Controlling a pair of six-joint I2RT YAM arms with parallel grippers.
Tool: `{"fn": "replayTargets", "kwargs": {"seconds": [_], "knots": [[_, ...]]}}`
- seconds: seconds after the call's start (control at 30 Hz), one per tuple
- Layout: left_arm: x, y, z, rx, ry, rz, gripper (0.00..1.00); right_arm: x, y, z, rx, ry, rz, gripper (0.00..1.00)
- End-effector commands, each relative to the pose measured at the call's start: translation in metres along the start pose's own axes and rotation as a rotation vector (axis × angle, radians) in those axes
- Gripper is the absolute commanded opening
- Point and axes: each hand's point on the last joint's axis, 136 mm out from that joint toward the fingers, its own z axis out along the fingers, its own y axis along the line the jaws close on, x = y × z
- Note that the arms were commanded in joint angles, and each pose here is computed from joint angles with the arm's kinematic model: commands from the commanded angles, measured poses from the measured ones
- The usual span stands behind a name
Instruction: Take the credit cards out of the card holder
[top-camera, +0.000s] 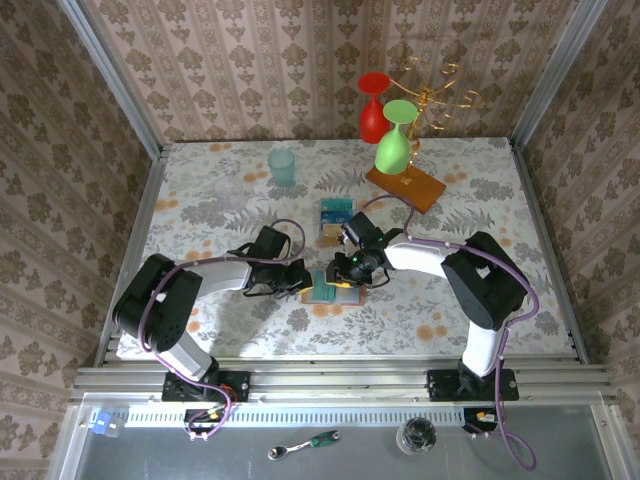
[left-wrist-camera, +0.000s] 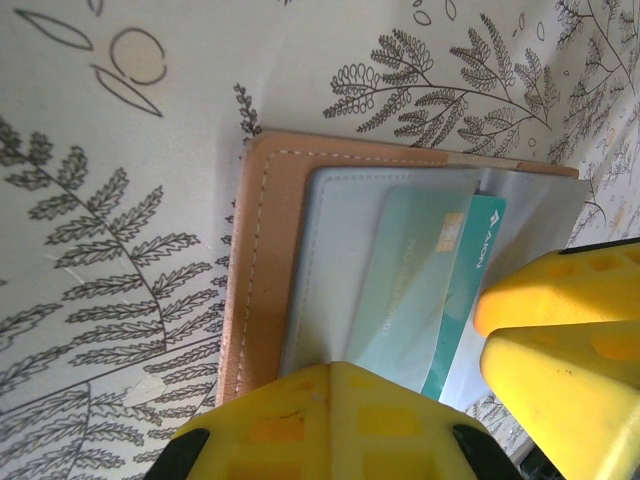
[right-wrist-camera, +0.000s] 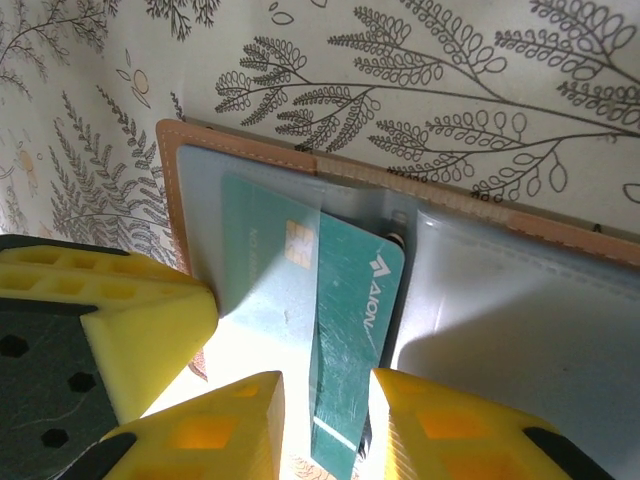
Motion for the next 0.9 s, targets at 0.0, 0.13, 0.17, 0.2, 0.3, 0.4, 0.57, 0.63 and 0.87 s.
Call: {"fn": "replayTargets", "kwargs": {"seconds": [0.0,0.13,0.17,0.2,0.3,0.4,0.57,0.63,0.87], "knots": [[0.007,0.012,0.004,-0.046,0.027,0.003,0.02,0.008,-0.011,0.009,0.029,0.031,0.024,0.31],[0.007,0.012,0.005,-0.046,0.027,0.001,0.02,0.008,-0.009,0.010,0.024,0.033,0.024,0.31],[0.007,0.012,0.005,-0.046,0.027,-0.001,0.02,0.007,-0.009,0.009,0.022,0.032,0.025,0.31],[0.007,0.012,0.005,-0.045,0.026,-0.001,0.02,0.008,-0.009,0.010,0.022,0.033,0.026,0.31],[0.007,0.012,0.005,-0.044,0.028,0.000,0.02,0.007,-0.008,0.010,0.017,0.035,0.027,0.31],[0.007,0.012,0.005,-0.044,0.028,0.000,0.02,0.006,-0.003,0.010,-0.011,0.033,0.030,0.30],[0.007,0.012,0.005,-0.044,0.026,-0.001,0.02,0.002,0.008,0.008,-0.057,0.018,0.031,0.26],[0.007,0.012,0.004,-0.043,0.026,0.000,0.02,0.001,0.008,0.008,-0.061,0.017,0.032,0.24],[0.009,0.014,0.004,-0.046,0.028,-0.003,0.02,0.002,0.009,0.011,-0.077,0.017,0.038,0.20]]}}
